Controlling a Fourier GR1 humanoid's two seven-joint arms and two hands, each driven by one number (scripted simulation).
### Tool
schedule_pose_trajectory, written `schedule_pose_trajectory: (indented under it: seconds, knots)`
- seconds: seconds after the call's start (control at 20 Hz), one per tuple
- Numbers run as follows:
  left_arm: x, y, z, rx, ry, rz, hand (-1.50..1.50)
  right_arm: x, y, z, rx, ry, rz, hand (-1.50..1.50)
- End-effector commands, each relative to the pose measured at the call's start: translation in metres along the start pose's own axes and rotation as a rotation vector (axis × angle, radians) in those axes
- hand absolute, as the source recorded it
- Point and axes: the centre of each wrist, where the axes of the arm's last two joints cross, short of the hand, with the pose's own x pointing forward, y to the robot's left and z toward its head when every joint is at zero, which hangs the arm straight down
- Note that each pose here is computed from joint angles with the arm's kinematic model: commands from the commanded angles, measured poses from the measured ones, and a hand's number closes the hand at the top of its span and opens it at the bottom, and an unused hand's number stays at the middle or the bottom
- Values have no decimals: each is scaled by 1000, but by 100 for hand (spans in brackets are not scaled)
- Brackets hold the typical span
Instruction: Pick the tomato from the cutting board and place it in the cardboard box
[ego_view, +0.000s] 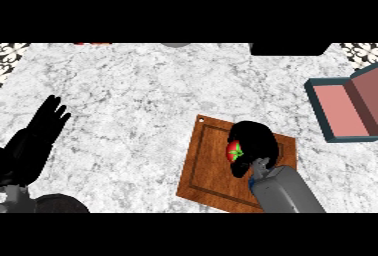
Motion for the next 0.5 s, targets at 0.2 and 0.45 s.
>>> schedule_pose_trajectory:
  seconds: [0.2,0.45]
  knots:
    - [3,-11,13,-14,10,6,0,-6,5,-21,-31,35,7,150]
    - [11,-19,-8,-37,-24,7,0,-40,-89,-77,-113,311,-188,150]
